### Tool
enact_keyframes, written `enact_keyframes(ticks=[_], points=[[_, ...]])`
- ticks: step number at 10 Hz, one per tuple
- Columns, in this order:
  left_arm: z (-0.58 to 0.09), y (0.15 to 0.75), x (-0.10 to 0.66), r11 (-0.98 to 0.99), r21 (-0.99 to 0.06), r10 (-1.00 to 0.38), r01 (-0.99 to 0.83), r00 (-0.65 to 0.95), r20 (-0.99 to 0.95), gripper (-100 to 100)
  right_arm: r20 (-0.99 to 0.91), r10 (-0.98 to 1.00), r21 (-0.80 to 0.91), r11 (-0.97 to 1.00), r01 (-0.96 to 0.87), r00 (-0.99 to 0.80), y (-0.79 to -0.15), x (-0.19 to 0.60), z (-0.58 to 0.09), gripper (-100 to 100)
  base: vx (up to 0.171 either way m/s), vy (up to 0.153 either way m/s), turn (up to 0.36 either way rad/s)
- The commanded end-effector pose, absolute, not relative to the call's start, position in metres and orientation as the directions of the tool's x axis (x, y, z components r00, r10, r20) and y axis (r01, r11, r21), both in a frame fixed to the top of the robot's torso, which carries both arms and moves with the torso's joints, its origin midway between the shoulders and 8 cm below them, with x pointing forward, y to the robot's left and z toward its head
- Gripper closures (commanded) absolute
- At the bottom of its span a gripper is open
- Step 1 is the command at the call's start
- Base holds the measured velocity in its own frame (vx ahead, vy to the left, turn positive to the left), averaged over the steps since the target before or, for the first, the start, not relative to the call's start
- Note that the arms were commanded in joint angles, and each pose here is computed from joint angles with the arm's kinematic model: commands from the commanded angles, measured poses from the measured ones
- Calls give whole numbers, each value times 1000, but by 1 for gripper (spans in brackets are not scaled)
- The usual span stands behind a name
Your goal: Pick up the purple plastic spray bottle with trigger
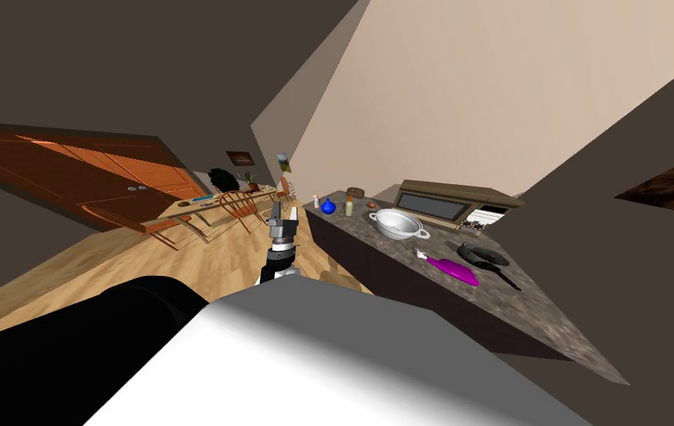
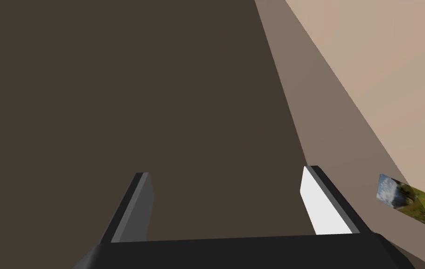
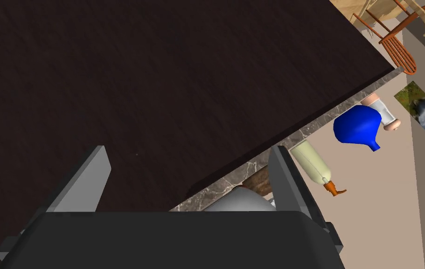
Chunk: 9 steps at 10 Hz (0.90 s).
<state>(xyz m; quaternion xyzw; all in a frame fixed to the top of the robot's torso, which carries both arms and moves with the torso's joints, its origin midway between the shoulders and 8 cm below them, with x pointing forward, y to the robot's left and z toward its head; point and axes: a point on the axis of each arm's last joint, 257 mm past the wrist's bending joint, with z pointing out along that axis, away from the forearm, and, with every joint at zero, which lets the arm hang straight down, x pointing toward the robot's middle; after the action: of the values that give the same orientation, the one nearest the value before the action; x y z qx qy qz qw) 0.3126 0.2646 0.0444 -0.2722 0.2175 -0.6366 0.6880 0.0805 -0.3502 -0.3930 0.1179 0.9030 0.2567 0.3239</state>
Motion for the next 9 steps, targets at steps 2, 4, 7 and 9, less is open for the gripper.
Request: enact_keyframes(ticks=[2,4,7,9], points=[[44,265,313,41,-651,-994,758,95,47,0,-470,295,471,881,46,-832,-380,44,-406,-100,22,77,100],[44,265,313,41,-651,-994,758,95,47,0,-465,260,454,891,24,-847,-388,43,-404,-100,6,56,26],[44,265,313,41,-651,-994,758,95,47,0,-377,142,360,933,-4,-915,-429,-4,-412,-100,15,60,107],[44,265,313,41,-651,-994,758,95,47,0,-324,67,301,953,-35,-944,-458,-25,-411,-100,31,68,117]])
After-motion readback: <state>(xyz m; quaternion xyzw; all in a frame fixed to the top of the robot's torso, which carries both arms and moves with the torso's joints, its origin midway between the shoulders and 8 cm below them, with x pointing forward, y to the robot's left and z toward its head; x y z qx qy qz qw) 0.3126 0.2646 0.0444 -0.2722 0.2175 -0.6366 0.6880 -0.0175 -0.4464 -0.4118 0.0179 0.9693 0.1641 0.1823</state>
